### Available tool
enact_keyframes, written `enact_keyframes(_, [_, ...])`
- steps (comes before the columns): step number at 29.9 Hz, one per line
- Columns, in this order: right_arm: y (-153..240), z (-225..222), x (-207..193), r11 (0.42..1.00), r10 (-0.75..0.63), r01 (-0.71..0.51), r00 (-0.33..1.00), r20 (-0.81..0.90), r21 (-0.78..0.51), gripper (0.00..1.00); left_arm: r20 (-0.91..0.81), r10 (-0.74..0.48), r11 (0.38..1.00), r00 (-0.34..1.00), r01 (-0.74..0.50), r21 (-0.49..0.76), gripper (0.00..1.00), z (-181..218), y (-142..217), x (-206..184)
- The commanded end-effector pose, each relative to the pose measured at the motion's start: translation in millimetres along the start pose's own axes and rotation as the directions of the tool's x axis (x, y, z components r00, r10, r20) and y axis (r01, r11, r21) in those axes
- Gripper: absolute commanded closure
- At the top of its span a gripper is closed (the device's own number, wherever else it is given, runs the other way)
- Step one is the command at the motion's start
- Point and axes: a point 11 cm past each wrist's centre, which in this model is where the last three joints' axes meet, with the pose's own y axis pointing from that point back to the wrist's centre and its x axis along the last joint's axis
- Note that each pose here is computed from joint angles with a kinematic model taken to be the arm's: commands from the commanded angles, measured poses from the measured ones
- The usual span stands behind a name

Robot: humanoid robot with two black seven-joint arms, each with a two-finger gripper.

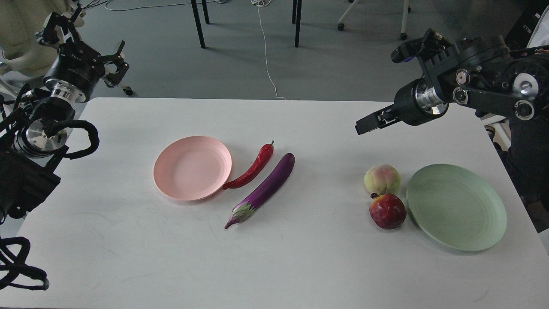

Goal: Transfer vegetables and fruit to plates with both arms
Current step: 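Reach the right gripper down and grasp the peach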

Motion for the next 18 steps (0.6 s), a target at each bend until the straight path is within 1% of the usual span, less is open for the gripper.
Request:
enact_keyframes(1, [-20.2,-5.9,-13.0,0.999,-0.047,0.047,0.999,-0.016,0.001,0.01,-0.001,0.001,1.000,1.000,-0.001,-0.001,0.02,0.2,0.1,0.2])
enact_keyframes(7, [-46.7,4.8,-38.3,0.994,-0.108,0.108,0.994,0.000,-0.028,0.01,0.001,0.002,1.000,1.000,-0.002,0.000,0.02,0.2,0.8,1.1])
enact_keyframes(13, [-55.4,13.1,-55.3,0.989,-0.144,0.144,0.990,0.000,-0.044,0.02,0.003,0.004,1.000,1.000,-0.004,-0.004,0.02,2.9,1.1,2.2])
enact_keyframes(18, [-62.5,21.4,-70.8,0.982,-0.180,0.178,0.983,-0.022,-0.069,0.05,0.002,0.006,1.000,1.000,-0.006,-0.006,0.02,3.1,1.5,2.7])
